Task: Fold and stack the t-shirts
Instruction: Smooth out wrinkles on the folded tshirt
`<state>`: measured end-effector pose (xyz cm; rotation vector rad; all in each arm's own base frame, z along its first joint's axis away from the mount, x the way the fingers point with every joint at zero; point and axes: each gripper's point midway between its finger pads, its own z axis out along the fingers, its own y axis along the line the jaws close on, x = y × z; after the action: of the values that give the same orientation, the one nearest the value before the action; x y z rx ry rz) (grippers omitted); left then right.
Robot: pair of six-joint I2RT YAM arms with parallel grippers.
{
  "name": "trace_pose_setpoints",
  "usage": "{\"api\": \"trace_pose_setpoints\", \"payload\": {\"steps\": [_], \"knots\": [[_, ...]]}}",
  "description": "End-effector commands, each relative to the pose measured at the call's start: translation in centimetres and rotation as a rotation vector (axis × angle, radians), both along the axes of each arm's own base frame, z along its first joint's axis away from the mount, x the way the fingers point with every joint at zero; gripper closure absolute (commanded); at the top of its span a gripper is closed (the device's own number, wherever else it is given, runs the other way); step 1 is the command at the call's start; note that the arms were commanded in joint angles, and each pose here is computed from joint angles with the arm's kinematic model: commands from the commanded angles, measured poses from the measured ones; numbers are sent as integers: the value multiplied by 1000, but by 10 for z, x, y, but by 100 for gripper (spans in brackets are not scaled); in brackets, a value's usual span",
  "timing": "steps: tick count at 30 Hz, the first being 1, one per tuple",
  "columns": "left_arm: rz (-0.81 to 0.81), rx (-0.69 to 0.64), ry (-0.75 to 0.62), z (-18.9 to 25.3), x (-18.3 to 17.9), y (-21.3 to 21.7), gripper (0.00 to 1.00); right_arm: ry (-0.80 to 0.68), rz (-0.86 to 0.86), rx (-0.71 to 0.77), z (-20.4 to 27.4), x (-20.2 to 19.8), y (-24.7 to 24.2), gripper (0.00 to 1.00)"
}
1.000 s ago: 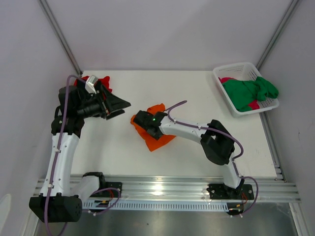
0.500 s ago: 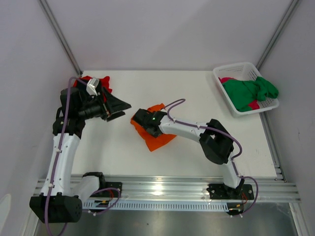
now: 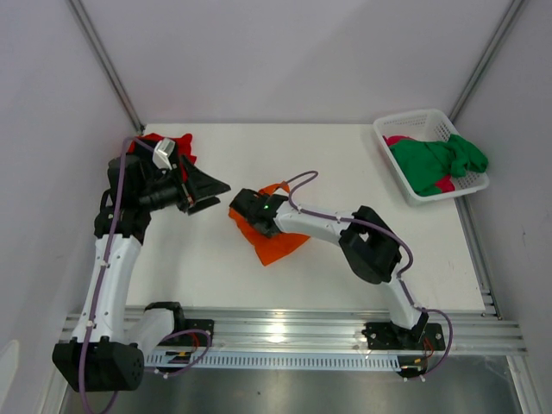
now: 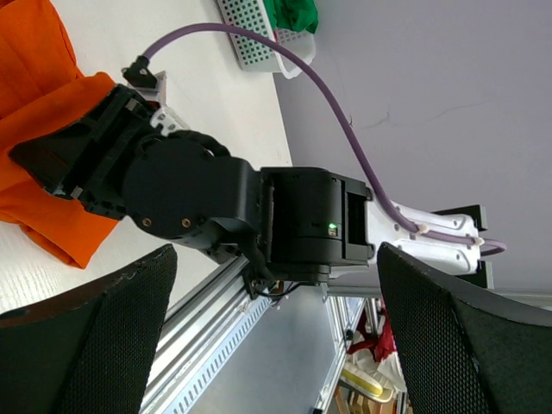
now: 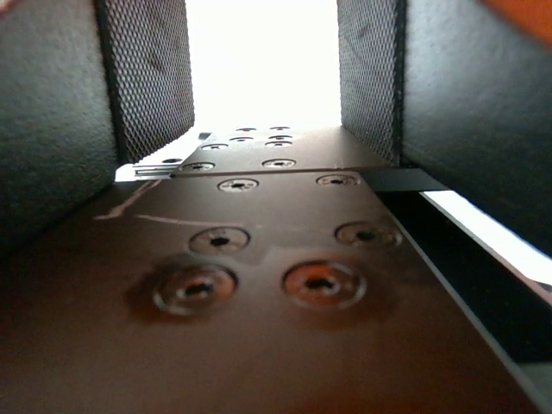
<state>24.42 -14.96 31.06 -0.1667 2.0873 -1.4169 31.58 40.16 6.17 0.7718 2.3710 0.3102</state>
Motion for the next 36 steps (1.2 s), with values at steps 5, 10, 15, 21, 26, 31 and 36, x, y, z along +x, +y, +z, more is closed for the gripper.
{"api": "trace_pose_setpoints", "payload": {"steps": [5, 10, 15, 21, 26, 31, 36], "knots": [[-19, 3, -39, 0, -7, 1, 1, -97, 69, 32, 8, 38, 22, 53], [-21, 6, -28, -6, -7, 1, 0, -119, 142, 15, 6, 45, 33, 54], [-18, 7, -26, -7, -7, 1, 0, -122, 161, 8, 5, 46, 36, 59], [-15, 8, -26, -7, -6, 1, 1, -145, 199, 16, 13, 46, 37, 100], [-13, 7, -34, -5, -8, 1, 0, -163, 195, 21, 19, 49, 36, 100], [-6, 11, -33, -6, -9, 2, 1, -206, 207, 38, 38, 52, 39, 100], [-6, 3, -25, -10, -9, 1, 0, -243, 211, 25, 54, 55, 40, 100]]}}
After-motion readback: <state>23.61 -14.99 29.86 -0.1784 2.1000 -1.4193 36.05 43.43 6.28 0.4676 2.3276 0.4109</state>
